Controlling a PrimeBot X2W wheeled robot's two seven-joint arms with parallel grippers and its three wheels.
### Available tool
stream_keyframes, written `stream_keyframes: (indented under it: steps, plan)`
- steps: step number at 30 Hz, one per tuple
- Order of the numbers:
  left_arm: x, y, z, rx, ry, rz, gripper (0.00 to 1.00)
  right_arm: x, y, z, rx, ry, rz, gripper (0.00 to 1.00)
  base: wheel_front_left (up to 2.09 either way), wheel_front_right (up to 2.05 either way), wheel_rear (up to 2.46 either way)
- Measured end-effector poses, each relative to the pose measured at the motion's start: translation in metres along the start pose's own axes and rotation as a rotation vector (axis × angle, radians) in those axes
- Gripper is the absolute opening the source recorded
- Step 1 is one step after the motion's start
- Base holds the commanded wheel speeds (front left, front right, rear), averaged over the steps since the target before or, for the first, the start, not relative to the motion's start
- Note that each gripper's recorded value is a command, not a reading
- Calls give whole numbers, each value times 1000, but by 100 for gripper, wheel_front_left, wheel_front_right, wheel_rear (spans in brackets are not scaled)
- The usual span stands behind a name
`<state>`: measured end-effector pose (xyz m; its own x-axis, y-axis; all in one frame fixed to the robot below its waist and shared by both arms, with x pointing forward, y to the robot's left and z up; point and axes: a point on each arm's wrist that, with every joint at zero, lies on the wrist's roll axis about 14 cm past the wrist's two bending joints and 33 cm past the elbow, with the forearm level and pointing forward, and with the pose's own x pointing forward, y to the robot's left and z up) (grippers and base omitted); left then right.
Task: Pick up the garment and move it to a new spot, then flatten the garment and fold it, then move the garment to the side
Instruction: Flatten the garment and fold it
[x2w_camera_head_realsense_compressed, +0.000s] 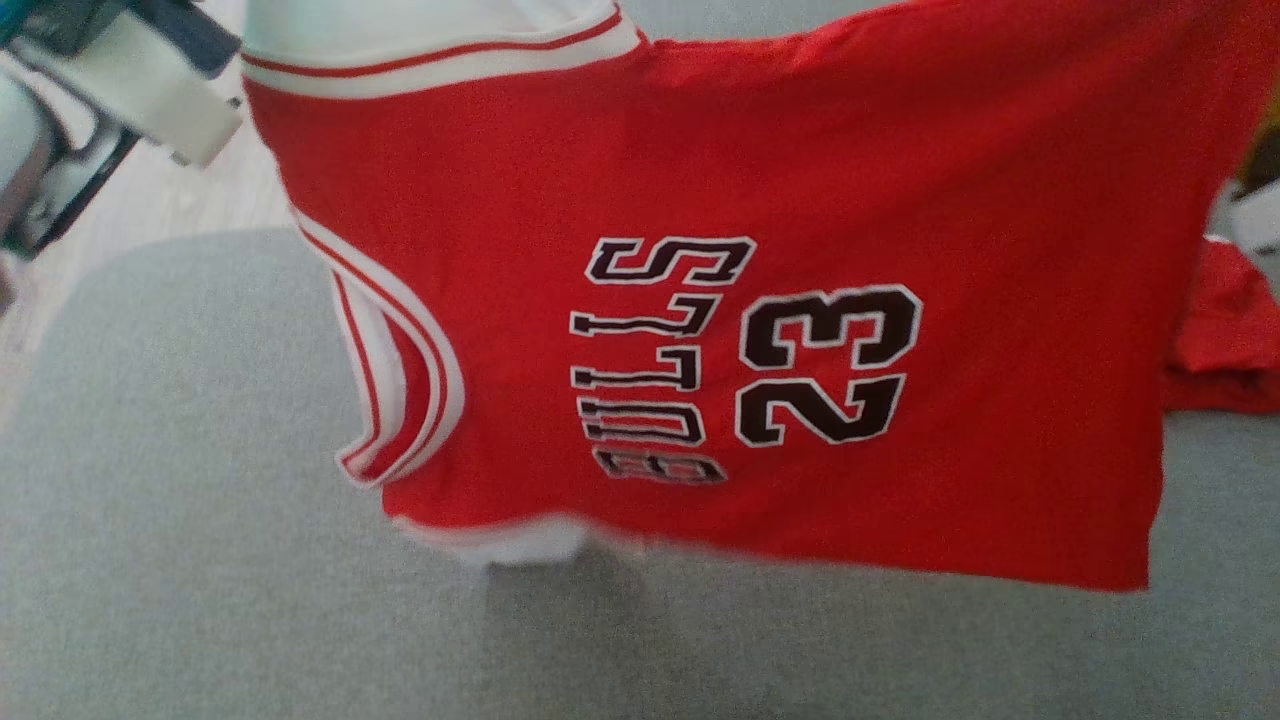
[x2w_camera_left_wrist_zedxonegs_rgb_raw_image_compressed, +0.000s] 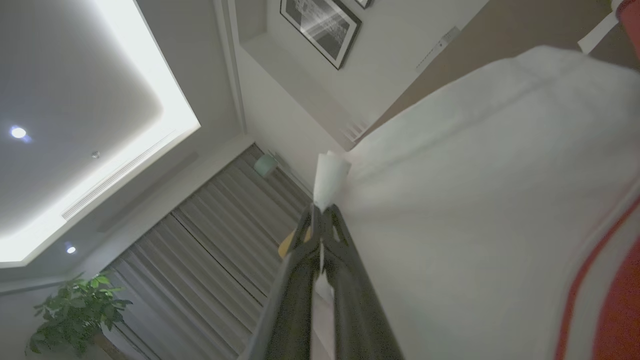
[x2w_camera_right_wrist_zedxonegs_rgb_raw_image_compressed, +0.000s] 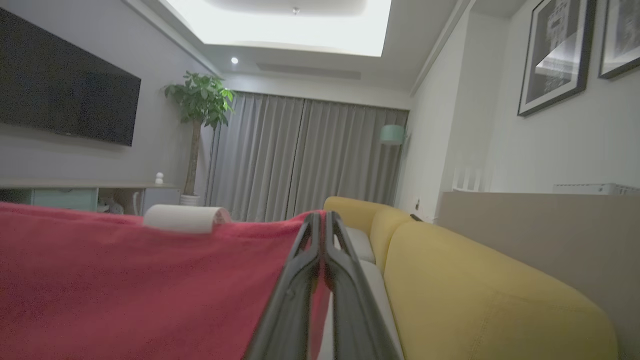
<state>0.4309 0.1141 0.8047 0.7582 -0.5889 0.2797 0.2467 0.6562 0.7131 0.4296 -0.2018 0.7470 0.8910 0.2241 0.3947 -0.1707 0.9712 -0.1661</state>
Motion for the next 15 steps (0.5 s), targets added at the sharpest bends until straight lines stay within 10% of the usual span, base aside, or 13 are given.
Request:
stream_keyframes:
  steps: [8, 15]
  plan:
    - [41, -4, -90, -98, 187, -25, 0, 65, -7, -52, 6, 108, -6, 0, 0, 0, 0]
    - [103, 38, -68, -46, 9, 64, 0, 123, -25, -52, 1, -35, -59, 0, 0, 0, 0]
